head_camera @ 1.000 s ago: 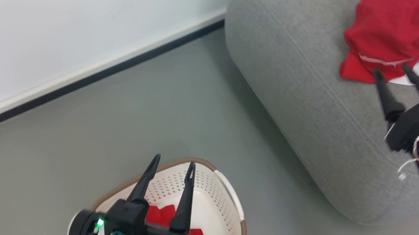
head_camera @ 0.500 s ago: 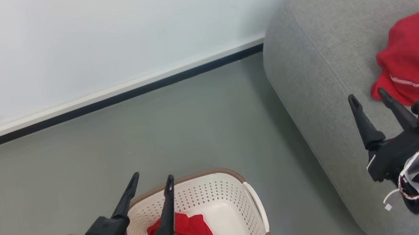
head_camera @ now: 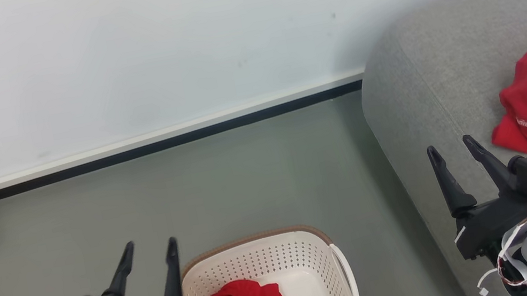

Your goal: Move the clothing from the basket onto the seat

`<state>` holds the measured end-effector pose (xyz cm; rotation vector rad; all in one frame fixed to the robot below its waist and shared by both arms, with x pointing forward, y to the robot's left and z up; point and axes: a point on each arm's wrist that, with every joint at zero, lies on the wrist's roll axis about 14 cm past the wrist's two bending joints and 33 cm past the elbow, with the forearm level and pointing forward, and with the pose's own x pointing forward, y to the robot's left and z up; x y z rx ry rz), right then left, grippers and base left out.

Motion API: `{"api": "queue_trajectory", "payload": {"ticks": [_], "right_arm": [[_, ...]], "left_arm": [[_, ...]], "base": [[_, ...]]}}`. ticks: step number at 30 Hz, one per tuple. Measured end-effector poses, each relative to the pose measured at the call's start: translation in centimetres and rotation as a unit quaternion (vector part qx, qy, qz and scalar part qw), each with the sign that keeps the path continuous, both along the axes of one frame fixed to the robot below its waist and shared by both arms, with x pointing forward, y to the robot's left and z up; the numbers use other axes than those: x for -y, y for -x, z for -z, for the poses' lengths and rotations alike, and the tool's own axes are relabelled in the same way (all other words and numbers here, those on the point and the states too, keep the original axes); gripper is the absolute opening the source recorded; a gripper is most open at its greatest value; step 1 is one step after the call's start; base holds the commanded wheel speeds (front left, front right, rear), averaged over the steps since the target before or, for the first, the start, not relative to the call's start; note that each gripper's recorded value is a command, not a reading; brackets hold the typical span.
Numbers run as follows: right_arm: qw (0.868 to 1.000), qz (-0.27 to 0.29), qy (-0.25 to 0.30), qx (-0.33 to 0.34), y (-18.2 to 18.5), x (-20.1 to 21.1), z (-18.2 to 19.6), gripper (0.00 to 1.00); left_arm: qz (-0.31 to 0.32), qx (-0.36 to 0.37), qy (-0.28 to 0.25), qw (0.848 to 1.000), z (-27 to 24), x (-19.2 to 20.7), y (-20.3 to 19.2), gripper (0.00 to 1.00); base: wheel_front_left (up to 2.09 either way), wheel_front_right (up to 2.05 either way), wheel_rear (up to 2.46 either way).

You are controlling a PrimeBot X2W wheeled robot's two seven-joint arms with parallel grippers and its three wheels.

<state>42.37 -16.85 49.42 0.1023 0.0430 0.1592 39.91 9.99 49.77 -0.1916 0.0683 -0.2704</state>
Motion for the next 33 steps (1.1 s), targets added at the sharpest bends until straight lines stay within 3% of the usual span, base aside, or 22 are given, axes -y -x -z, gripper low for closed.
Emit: {"api": "queue_trajectory", "payload": {"ticks": [20,33], "right_arm": [[1.000,-0.003,0.008,0.025,2.6,-0.4,-1.5,1.00],[0.999,0.006,0.014,0.031,2.9,0.4,-2.4,1.00]], "left_arm": [[-0.094,-0.003,0.000,0.996,0.2,-5.8,2.1,1.00],[-0.100,-0.011,0.006,0.995,0.7,-5.9,2.5,1.00]], "base": [[0.00,0.00,0.00],[0.00,0.00,0.00]]}}
